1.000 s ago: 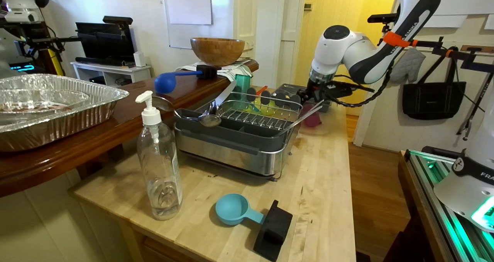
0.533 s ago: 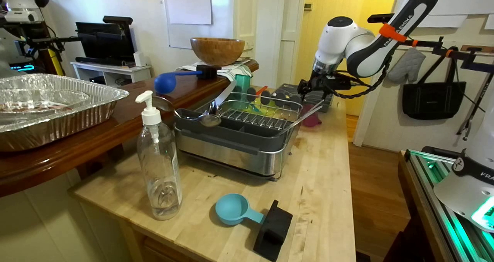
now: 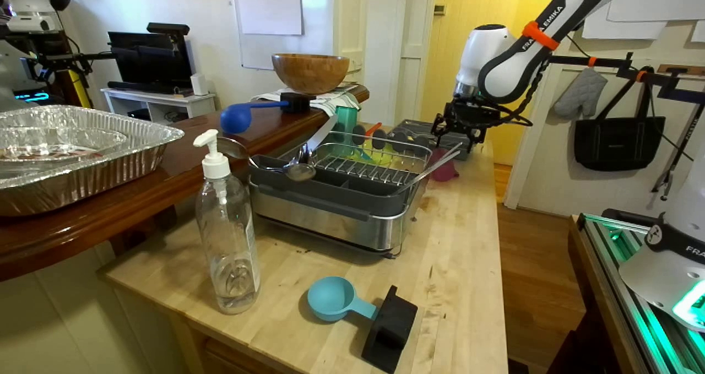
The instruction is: Remove the purple cup from the dying rack and put it on the table
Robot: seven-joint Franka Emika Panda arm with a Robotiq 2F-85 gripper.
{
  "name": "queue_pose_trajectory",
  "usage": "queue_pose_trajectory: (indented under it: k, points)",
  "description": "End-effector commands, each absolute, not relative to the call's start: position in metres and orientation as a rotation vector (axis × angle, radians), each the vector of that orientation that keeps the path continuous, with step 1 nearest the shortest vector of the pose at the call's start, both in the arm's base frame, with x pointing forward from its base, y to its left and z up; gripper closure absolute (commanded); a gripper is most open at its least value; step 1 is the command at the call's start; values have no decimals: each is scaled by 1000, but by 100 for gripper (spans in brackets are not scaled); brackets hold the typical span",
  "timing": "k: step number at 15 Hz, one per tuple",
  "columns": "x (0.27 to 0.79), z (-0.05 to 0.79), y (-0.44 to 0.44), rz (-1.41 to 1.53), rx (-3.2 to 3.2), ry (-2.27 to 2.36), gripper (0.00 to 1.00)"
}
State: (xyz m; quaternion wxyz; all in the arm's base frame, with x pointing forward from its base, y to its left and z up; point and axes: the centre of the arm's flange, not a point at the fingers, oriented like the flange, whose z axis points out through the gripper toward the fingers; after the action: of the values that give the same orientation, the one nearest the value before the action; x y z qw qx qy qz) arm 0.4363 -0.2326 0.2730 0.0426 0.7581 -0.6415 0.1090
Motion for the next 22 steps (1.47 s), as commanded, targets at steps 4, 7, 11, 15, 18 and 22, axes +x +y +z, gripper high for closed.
queue_pose_trajectory:
  k: [4, 7, 11, 15, 18, 22]
  points:
    - [450, 304, -287, 138, 2358, -2115, 0]
    - [452, 308, -296, -1, 2419, -2083, 0]
    - [455, 305, -300, -221, 2503, -1975, 0]
    - [458, 290, -301, -380, 2525, -1888, 0]
    - [461, 281, -304, -427, 2506, -1905, 0]
    - [468, 268, -308, -421, 2468, -1988, 0]
